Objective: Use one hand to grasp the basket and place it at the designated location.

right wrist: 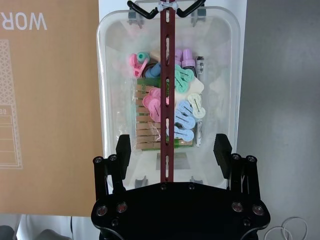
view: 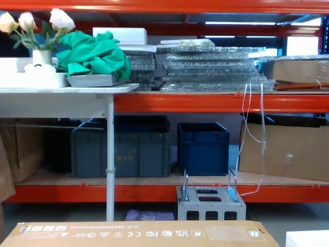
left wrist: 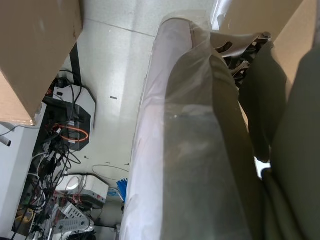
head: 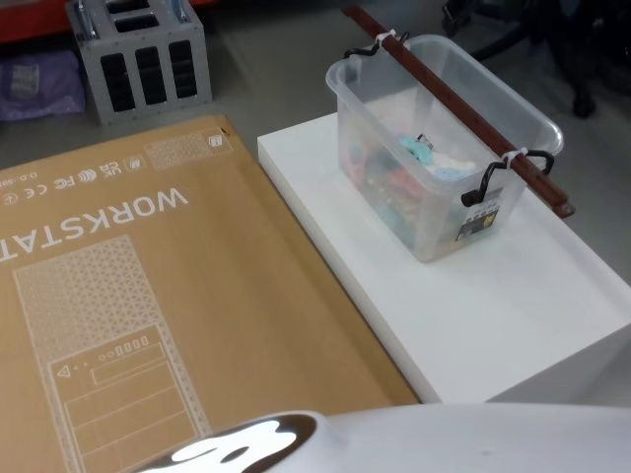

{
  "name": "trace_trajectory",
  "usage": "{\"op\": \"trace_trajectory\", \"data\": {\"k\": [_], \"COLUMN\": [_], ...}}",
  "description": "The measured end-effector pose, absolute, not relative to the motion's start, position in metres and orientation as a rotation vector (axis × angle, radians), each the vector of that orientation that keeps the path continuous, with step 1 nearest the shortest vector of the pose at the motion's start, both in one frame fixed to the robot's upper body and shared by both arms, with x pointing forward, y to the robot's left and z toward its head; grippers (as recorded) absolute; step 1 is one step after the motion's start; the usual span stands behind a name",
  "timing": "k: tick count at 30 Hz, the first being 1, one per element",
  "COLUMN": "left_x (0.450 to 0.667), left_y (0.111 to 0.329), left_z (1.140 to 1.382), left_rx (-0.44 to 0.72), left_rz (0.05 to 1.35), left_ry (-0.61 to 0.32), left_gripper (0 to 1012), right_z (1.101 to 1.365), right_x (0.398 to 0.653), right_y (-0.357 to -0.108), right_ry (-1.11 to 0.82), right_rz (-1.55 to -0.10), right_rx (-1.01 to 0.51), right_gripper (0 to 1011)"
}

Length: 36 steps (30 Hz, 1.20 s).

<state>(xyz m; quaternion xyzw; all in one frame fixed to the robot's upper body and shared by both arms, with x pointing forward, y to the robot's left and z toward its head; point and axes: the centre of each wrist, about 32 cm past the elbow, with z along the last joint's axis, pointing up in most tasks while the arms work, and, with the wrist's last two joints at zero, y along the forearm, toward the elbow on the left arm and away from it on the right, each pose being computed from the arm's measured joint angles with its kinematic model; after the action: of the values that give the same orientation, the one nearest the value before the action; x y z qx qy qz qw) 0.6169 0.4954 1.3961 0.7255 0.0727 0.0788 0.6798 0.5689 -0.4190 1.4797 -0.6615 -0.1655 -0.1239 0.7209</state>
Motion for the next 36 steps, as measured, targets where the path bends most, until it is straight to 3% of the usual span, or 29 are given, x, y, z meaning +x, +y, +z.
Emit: {"op": "trace_trajectory", "data": {"k": [36], "left_x": [0.6169], "left_y": [0.4954], "left_z": [1.3960], "left_rx": [1.629], "left_rz": [0.177], "left_ry": [0.163], "left_gripper": [0], "right_z": [1.4796], "right_x": [0.5689], "right_y": [-0.4190], "right_ry": [-0.366], "right_rz": [-0.274], "right_rx": [-1.462], "right_gripper": [1000]}}
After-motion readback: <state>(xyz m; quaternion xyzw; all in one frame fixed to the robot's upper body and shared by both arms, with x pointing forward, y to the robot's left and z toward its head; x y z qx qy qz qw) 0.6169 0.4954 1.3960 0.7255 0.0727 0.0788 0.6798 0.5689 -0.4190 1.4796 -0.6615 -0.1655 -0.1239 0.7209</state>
